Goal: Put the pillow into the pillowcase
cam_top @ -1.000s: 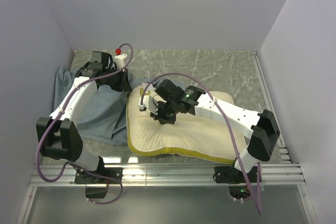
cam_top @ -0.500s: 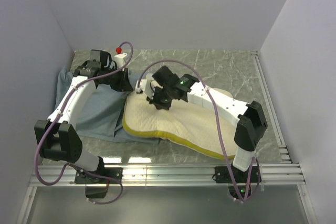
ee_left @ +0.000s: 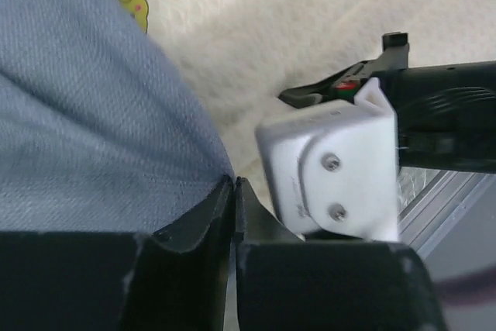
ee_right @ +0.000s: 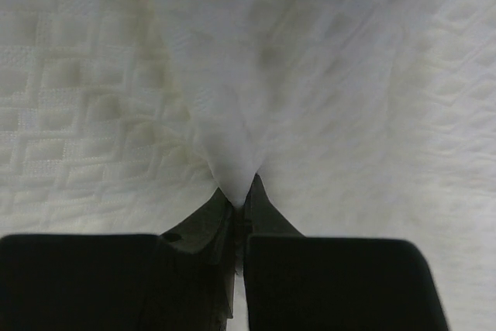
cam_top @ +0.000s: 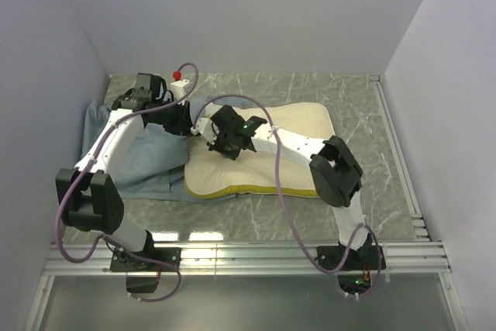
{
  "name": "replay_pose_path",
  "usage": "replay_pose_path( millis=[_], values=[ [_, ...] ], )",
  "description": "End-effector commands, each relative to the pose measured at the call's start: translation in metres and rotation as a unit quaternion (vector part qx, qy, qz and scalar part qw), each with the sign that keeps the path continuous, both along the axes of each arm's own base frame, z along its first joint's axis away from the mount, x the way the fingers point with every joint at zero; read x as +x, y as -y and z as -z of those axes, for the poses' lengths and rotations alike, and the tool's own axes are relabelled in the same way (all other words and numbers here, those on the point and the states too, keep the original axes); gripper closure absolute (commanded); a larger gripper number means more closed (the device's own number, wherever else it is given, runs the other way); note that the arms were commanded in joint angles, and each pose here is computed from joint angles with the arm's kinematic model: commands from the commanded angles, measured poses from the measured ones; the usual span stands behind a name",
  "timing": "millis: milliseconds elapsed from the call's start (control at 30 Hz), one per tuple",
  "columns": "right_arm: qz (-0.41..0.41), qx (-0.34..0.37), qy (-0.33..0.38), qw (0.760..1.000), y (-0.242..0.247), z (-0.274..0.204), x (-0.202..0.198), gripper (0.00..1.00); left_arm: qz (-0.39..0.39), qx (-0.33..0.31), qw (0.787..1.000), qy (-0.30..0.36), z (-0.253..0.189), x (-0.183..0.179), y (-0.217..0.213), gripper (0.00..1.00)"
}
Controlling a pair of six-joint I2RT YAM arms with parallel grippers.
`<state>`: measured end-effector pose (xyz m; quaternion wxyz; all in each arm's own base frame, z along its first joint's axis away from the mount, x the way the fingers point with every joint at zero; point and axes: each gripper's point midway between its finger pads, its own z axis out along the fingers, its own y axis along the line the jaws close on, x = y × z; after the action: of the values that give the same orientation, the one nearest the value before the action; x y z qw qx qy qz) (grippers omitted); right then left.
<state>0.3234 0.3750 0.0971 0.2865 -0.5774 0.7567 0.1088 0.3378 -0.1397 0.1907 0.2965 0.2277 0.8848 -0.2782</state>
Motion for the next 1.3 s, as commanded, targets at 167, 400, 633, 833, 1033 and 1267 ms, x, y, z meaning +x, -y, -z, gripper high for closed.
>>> replay_pose_path(
  millis=[167,400,633,833,1033,1267],
  values=[
    [0.110,0.098,0.035,0.988,-0.019,-0.036,0.054,1.00,-0.076,-0.005,0.997,0.027,-0.012,0.015,-0.061,0.43],
    [0.130,0.136,-0.013,0.982,-0.021,-0.044,0.050,1.00,-0.023,0.147,0.985,0.083,0.009,-0.056,-0.114,0.34],
    [0.130,0.144,-0.033,0.980,-0.027,-0.046,0.047,1.00,-0.010,0.163,0.983,0.081,0.062,-0.090,-0.110,0.49],
    [0.131,0.147,-0.047,0.979,-0.028,-0.045,0.042,1.00,-0.054,0.202,0.971,0.111,0.086,-0.055,-0.098,0.51],
    [0.143,0.152,-0.055,0.977,-0.026,-0.043,0.045,1.00,-0.143,0.236,0.955,0.105,0.099,-0.019,-0.120,0.49],
    [0.152,0.156,-0.069,0.974,-0.024,-0.041,0.043,1.00,-0.176,0.244,0.947,0.114,0.106,-0.004,-0.128,0.43]
  ],
)
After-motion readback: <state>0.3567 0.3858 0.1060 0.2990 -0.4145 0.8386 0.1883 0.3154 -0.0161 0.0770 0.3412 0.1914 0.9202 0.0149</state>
